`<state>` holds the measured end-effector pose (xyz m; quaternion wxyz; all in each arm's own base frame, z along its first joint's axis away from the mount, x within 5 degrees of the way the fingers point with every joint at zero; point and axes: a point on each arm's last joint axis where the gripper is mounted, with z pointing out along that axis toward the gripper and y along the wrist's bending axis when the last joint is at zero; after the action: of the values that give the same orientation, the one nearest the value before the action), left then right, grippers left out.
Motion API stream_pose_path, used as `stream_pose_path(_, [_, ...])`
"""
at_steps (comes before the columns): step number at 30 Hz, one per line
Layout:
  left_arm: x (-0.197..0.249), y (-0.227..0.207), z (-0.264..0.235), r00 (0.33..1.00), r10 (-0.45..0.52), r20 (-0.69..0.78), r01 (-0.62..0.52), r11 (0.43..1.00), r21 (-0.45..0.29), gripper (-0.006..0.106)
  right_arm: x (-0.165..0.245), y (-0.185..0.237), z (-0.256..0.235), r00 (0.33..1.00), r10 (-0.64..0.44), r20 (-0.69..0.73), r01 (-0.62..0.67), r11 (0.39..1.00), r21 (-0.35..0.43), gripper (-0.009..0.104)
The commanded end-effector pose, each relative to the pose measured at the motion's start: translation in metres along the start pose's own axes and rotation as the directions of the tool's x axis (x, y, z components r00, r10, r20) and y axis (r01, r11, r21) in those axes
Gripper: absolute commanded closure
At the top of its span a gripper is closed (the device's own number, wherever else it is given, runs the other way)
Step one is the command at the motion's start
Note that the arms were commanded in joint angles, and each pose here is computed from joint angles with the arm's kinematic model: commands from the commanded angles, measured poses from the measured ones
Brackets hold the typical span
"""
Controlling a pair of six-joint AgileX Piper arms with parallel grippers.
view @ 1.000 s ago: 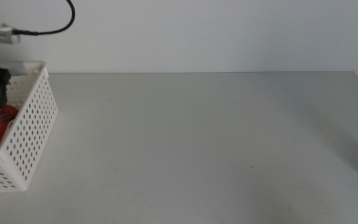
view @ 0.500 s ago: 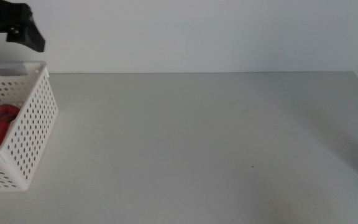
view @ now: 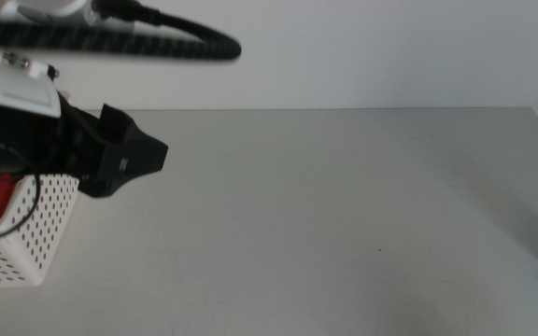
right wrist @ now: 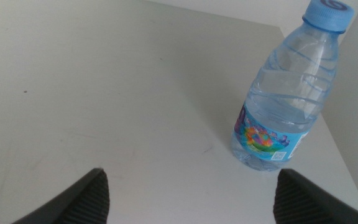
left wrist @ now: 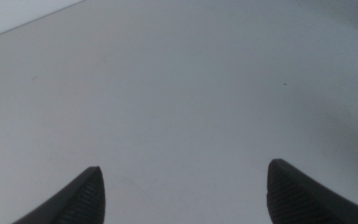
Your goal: Use arms to grab the bottles and put them into the dustbin to the left of the table.
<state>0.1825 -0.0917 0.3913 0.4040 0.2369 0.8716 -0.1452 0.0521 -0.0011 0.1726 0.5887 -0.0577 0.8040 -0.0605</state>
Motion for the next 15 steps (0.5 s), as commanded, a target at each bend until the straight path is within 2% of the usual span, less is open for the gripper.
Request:
stream_pose_path(1, [0.0,-0.012,-0.017,0.99,0.007,0.141,-0.012,0.999,0.034,0.015,-0.007,-0.002,-0.002,0.997,-0.016,0.081,0.014,1.0,0.026,0.027])
stream_pose_path(6, [0.028,-0.023,-0.044,0.963,0.02,0.268,-0.034,0.998,0.046,0.015,-0.007,-0.002,-0.002,0.997,-0.016,0.081,0.014,1.0,0.026,0.027])
stream_pose_path(15, [0.07,-0.025,-0.083,0.923,0.027,0.383,-0.042,0.999,0.032,0.015,-0.007,-0.002,-0.002,0.997,-0.016,0.081,0.014,1.0,0.026,0.027])
